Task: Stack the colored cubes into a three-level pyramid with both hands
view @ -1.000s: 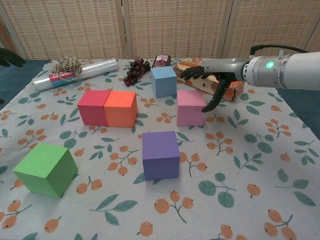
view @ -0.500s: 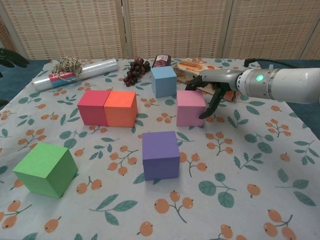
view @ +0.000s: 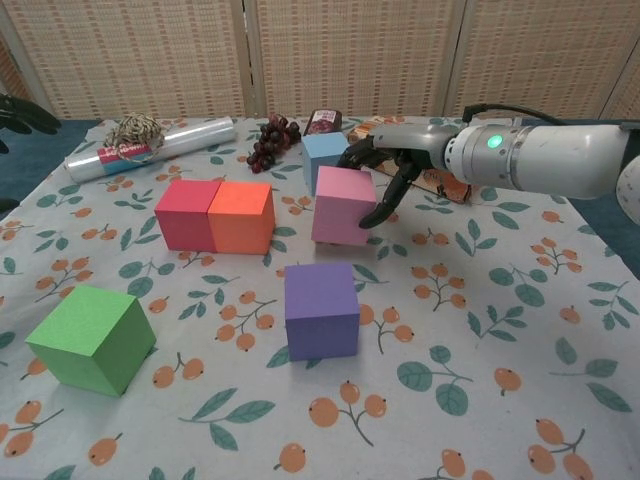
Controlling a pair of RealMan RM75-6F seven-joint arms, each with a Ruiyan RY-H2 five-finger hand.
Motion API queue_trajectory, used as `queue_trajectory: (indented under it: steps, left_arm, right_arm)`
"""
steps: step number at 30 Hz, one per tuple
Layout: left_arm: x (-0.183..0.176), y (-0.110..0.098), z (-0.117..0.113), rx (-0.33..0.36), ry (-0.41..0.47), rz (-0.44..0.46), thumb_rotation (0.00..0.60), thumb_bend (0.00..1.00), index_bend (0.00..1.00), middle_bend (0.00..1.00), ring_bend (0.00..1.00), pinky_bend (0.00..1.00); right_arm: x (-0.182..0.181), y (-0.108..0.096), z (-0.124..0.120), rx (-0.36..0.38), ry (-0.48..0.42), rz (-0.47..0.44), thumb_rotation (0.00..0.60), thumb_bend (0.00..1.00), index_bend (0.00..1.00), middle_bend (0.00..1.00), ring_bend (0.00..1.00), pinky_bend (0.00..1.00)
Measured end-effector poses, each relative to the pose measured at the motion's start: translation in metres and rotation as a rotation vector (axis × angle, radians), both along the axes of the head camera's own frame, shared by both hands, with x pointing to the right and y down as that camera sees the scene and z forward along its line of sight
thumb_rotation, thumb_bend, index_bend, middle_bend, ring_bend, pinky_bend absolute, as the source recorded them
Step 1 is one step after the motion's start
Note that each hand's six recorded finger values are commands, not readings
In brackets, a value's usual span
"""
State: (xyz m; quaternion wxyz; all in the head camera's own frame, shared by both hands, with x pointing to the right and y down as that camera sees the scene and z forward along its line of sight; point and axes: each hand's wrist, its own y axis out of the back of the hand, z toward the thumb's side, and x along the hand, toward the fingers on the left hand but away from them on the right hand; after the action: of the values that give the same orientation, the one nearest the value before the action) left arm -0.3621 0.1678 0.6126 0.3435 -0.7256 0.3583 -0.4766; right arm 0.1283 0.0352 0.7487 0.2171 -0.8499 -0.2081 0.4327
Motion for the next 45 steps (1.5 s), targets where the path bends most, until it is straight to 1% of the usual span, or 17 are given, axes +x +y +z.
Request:
queue_trajectory:
  steps: [8,20,30,45]
  left_arm:
    - [-0.002,0.001,0.002,-0.011,0.002,-0.001,0.600,0.31,0.18,0.17,0.17,0.28]
    - [-0.004,0.000,0.004,-0.012,0.007,0.003,0.600,0.31,0.18,0.17,0.17,0.28]
    - [-0.005,-0.001,0.004,-0.012,0.008,0.004,0.600,0.31,0.18,0.17,0.17,0.28]
    - [-0.006,0.000,0.005,-0.019,0.013,0.005,0.600,0.31,0.17,0.17,0.17,0.28]
  right_arm:
    - [-0.026,0.002,0.010,-0.011,0.017,-0.020,0.600,0.06,0.34,0.30,0.06,0.09]
    - [-0.051,0.000,0.019,-0.004,0.032,-0.022,0.600,0.06,0.34,0.30,0.06,0.09]
    - [-0.061,-0.002,0.022,-0.001,0.034,-0.014,0.600,0.06,0.34,0.30,0.06,0.09]
    - [-0.067,0.000,0.026,-0.001,0.047,-0.015,0.600,0.06,0.32,0.30,0.06,0.09]
